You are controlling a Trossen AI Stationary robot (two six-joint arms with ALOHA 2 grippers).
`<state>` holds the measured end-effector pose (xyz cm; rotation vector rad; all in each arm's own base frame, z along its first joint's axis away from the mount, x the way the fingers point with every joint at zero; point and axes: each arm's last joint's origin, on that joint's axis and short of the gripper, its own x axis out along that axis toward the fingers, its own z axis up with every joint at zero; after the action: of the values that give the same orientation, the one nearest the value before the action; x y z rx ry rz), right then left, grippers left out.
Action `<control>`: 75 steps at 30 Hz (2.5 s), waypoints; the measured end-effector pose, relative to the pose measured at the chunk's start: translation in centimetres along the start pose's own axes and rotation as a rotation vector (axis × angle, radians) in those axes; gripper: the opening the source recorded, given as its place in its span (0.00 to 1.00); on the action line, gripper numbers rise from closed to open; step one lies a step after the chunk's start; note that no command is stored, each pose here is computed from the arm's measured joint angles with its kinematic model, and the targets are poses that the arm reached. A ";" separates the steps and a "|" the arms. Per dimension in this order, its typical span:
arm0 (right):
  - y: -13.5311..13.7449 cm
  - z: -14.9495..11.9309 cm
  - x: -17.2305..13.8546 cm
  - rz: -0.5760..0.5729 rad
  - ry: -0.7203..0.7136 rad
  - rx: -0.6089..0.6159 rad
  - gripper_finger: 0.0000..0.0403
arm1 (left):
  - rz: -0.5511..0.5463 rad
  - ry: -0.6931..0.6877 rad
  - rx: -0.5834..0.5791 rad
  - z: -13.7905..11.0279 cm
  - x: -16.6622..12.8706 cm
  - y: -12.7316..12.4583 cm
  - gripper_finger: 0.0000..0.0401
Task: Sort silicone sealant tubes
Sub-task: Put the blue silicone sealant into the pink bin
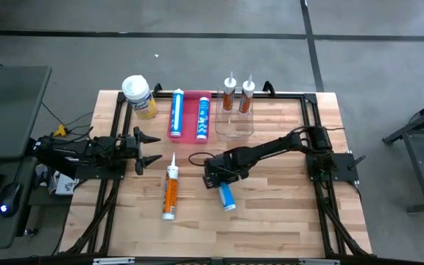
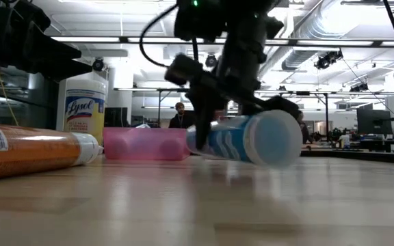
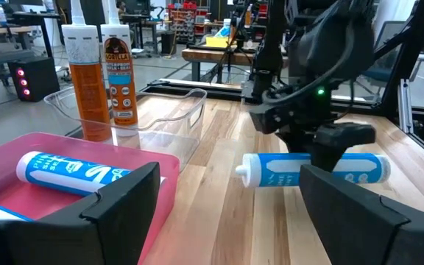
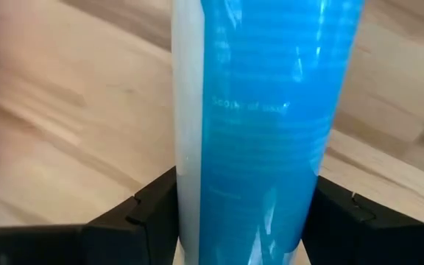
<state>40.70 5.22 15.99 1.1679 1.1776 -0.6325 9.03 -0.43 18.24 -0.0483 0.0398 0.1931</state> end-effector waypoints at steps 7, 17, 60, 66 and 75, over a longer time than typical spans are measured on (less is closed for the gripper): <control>2.7 1.5 -2.7 0.113 -0.075 -0.079 0.53 | 0.000 0.000 0.000 0.0 0.0 0.0 0.80; 5.6 7.1 -9.3 0.241 -0.302 -0.138 0.53 | 0.000 0.000 0.000 0.0 0.0 0.0 0.80; 4.3 23.8 -8.3 0.187 -0.674 0.023 0.53 | 0.000 0.000 0.000 0.0 0.0 0.0 0.80; 4.1 24.0 -7.3 0.170 -0.661 0.018 0.53 | 0.000 0.000 0.000 0.0 0.0 0.0 0.80; 4.0 24.0 -7.2 0.150 -0.667 0.014 0.53 | 0.000 0.000 0.000 0.0 0.0 0.0 0.80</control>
<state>50.72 -17.04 22.92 0.9351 0.5161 -0.8301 9.03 -0.43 18.25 -0.0482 0.0399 0.1931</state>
